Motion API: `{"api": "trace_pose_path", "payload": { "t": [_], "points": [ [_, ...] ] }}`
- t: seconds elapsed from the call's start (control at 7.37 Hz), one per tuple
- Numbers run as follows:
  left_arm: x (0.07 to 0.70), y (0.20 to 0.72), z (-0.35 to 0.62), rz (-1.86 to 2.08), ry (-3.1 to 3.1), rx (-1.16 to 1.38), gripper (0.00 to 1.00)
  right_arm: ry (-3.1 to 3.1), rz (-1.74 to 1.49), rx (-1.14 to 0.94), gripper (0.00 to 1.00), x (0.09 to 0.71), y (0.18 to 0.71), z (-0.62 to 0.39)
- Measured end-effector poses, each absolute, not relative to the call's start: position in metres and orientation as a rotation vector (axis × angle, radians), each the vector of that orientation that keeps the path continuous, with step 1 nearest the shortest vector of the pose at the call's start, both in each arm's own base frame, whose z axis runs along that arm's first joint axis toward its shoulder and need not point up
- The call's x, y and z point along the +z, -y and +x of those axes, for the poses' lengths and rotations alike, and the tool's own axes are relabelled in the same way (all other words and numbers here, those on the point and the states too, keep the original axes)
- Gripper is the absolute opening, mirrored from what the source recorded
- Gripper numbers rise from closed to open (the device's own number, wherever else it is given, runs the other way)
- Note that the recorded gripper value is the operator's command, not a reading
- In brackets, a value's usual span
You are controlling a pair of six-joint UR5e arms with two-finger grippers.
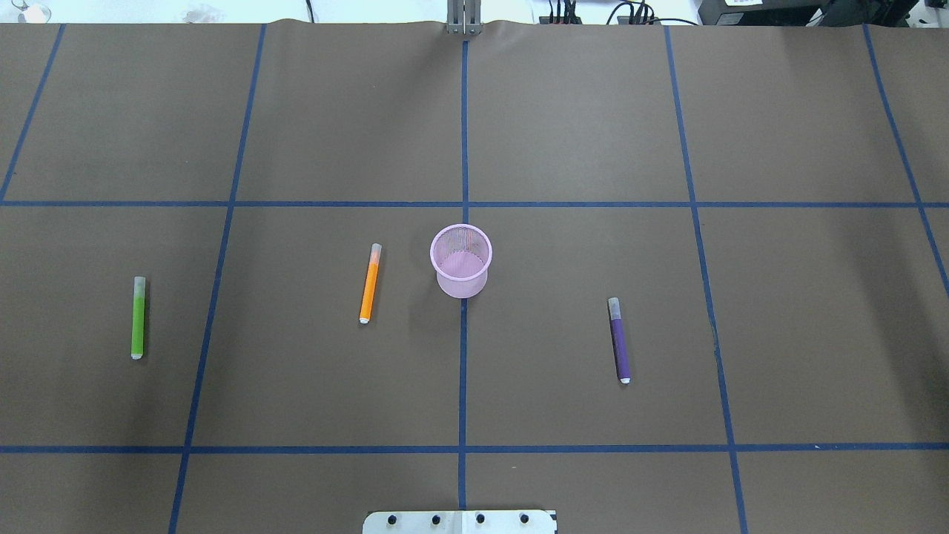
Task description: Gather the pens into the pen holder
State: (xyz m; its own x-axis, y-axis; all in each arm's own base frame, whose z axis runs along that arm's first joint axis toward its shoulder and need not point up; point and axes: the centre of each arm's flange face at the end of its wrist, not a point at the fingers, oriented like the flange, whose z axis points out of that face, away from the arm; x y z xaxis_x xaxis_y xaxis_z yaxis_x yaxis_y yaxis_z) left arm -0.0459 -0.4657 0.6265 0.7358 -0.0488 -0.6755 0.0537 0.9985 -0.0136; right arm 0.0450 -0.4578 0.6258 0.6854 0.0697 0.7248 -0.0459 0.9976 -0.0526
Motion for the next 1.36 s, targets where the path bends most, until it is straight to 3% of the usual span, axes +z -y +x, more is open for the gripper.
{"api": "trace_pose_path", "payload": {
  "t": [1.36],
  "points": [
    [0.62,0.48,-0.04,0.024,-0.751,-0.043,1.0,0.821,-0.003,0.03,1.0,0.607,0.464,0.035]
  ]
}}
